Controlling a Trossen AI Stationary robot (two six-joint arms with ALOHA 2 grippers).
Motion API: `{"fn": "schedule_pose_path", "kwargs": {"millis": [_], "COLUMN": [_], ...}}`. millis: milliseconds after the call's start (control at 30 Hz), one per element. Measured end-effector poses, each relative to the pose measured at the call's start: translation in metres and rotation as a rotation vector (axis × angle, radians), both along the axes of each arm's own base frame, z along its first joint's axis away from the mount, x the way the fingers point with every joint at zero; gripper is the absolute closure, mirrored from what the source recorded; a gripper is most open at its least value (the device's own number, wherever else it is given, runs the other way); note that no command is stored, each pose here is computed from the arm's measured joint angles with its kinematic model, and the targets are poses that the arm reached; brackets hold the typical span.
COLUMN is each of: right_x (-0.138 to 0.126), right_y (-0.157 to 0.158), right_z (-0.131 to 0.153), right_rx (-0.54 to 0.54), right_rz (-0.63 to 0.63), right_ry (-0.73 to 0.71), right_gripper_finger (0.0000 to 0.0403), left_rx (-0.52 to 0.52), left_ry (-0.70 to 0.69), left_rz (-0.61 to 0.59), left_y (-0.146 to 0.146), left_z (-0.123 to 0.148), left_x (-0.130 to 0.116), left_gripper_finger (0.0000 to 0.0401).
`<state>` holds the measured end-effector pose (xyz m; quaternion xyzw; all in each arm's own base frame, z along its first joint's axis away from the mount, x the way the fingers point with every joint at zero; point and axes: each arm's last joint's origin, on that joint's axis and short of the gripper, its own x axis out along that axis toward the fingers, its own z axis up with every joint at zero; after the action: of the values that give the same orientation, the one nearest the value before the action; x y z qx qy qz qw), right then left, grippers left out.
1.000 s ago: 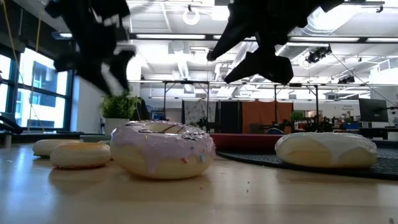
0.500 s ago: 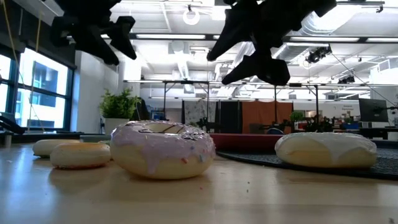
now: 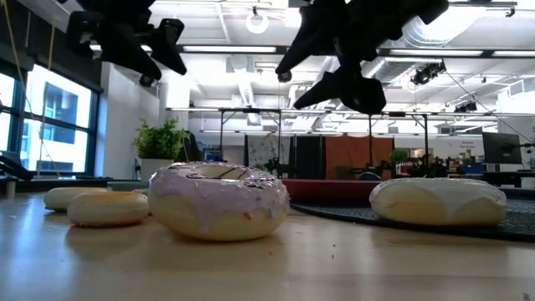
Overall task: Pick & Place donuts
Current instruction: Put the large purple donut on the gray plate
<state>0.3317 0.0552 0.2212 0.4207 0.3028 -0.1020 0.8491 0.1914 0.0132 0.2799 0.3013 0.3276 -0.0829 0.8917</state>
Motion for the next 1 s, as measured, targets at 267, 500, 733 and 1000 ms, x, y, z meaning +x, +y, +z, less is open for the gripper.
{"fn": "schedule_pose_path", "kwargs": {"millis": [267, 500, 733, 1000], "right_x": [0.001, 0.013, 0.026, 0.047], "right_y": [0.001, 0.004, 0.022, 0.047], "right_z": [0.0, -0.01, -0.035, -0.048], "right_rx": [0.043, 0.131, 0.226, 0.253], "right_rz": [-0.027, -0.053, -0.052, -0.043], "right_ry": [-0.009, -0.04, -0.034, 0.031], "right_gripper_finger": [0.0187, 0.0187, 0.0187, 0.0187], "left_rx": [-0.041, -0.055, -0.003, 0.028], "left_ry": [-0.023, -0.015, 0.006, 0.103], "left_rz": [-0.058, -0.11, -0.205, -0.316], "left_y": [-0.002, -0.008, -0.037, -0.062], "left_z": [0.002, 0.001, -0.002, -0.021], "left_x": [0.001, 0.001, 0.002, -0.003], "left_gripper_finger": [0.0168, 0.0168, 0.0168, 0.0168]}}
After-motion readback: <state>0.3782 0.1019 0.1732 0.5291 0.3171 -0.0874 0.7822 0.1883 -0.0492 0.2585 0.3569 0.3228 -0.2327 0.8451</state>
